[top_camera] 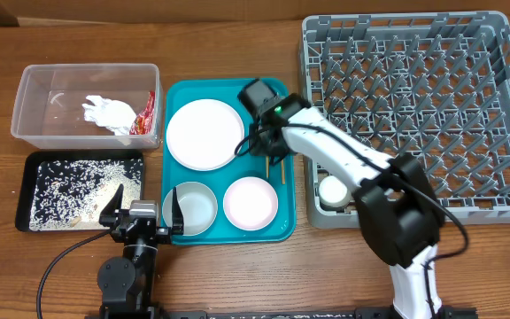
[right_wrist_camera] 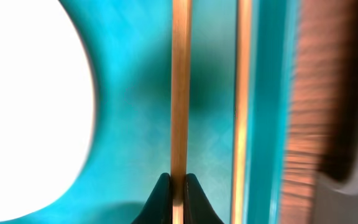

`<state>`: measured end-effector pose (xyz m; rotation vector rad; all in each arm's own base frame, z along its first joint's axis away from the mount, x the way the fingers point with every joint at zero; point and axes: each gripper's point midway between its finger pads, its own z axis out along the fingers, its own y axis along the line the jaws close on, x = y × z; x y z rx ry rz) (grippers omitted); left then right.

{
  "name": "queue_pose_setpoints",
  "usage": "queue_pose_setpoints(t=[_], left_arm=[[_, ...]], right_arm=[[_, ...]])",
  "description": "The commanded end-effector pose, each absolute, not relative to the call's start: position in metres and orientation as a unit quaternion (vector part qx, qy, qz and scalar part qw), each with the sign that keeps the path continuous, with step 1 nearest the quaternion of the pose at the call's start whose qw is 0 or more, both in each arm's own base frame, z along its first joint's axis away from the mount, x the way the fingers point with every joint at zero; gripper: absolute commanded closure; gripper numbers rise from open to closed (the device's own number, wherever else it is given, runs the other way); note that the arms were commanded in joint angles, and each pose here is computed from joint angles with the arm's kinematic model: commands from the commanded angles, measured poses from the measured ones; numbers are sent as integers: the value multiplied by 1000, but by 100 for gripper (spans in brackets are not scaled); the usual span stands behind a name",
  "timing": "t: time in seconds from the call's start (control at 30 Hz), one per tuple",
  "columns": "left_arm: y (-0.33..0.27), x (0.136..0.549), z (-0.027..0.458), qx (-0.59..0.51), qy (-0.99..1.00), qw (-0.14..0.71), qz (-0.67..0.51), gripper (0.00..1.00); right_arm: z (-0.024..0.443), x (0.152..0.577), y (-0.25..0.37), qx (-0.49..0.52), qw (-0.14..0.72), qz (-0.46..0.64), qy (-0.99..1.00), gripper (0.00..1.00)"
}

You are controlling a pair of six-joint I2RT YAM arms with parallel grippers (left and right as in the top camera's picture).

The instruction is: Sort waste into correct bins and load items into the dishwasher

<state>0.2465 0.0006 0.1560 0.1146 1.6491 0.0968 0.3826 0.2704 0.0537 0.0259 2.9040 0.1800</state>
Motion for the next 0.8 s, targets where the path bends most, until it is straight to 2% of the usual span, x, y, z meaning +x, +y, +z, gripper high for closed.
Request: queue_pose_setpoints(t=[0.0,0.03,0.13,0.27,0.33,0.6,0.63,0.67,0.77], left_arm=[[-1,246,156,61,730,679,46,0],[-1,246,156,61,730,679,46,0],[-1,246,156,61,730,679,46,0],[-1,246,156,61,730,679,46,0],[-1,246,156,61,730,679,46,0],[-1,246,156,61,730,679,46,0],[-1,246,156,61,730,679,46,0],[-1,246,156,61,730,679,46,0],[-1,246,157,61,730,679,46,0]], right_arm=[[164,413,258,10,227,117,967,96],[189,418,243,1,254,120,960,96],[208,423,206,-35,271,94,957,96],[187,421,181,-112,237,65,963,96],[161,418,174,-156,209,55,964,96],[114,418,164,-129,171,36,976,96],[113,419,162,-117,171,32,978,89],[113,421,161,-108,175,28,978,88],[116,425,158,-101,184,18,978,96]])
